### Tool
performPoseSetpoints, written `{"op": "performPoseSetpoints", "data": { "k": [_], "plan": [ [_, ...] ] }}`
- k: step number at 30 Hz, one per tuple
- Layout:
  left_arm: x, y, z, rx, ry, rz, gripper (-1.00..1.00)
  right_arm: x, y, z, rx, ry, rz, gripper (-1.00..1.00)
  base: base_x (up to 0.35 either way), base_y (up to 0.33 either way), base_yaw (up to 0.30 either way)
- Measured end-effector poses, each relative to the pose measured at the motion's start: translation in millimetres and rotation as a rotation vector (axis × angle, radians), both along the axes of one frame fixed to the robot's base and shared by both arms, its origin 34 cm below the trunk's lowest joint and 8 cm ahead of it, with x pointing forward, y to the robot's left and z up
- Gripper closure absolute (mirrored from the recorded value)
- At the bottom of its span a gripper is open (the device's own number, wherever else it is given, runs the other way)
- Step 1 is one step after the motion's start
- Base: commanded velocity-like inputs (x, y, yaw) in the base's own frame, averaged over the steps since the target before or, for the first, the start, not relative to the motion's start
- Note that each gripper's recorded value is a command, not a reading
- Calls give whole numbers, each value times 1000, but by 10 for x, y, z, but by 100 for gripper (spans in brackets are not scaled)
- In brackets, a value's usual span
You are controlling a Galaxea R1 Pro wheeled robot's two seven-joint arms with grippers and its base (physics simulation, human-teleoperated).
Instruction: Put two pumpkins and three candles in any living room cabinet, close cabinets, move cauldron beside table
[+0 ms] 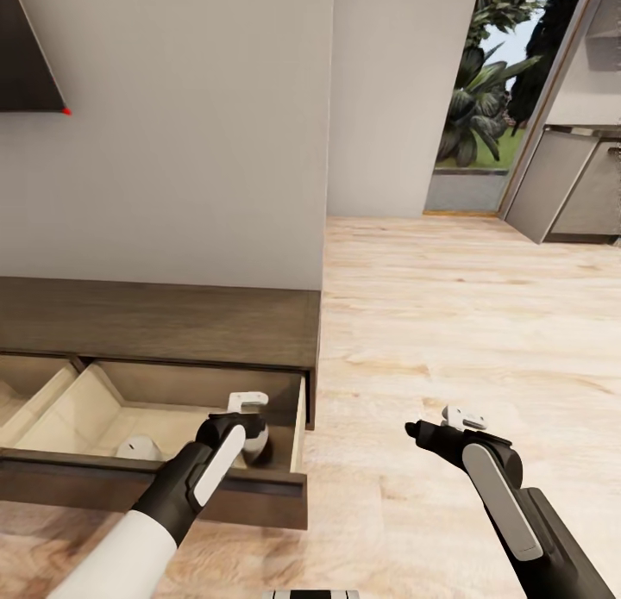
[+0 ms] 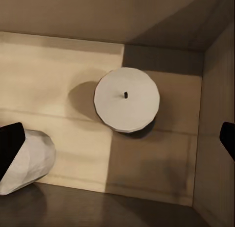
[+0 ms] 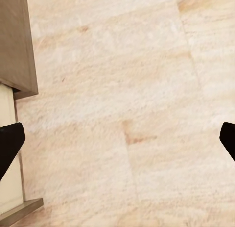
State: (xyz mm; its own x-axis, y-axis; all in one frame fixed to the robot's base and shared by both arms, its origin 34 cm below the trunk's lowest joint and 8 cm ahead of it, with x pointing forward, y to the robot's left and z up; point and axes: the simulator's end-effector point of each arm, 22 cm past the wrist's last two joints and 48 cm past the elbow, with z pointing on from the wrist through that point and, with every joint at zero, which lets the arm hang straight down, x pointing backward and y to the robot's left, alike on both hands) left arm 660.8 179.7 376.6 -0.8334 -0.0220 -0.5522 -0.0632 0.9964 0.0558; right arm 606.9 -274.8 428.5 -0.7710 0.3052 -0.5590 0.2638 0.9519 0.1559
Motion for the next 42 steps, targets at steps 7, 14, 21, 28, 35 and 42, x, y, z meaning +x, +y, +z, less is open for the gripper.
{"op": "performPoseSetpoints", "data": {
  "k": [7,14,21,28,35,42],
  "plan": [
    [23,166,188,-36,-1,56,-100,17,-1,151,0,-27,0,-100,0,0,0],
    [83,131,580,-52,-9,27,-100,51,4,295,-1,-27,2,-100,0,0,0],
    [144,111,793,-57,-20,24,-100,92,2,445,-1,-25,1,-100,-136,0,0],
    [202,86,1023,-64,-40,20,-100,132,-1,605,-1,-26,0,-100,-10,0,0],
    [182,47,1376,-85,-87,8,-100,171,0,758,-1,-25,1,-100,-126,0,0],
    [202,166,1537,-90,-81,34,-100,206,-1,907,-1,-23,1,-100,-137,0,0]
  ]
}}
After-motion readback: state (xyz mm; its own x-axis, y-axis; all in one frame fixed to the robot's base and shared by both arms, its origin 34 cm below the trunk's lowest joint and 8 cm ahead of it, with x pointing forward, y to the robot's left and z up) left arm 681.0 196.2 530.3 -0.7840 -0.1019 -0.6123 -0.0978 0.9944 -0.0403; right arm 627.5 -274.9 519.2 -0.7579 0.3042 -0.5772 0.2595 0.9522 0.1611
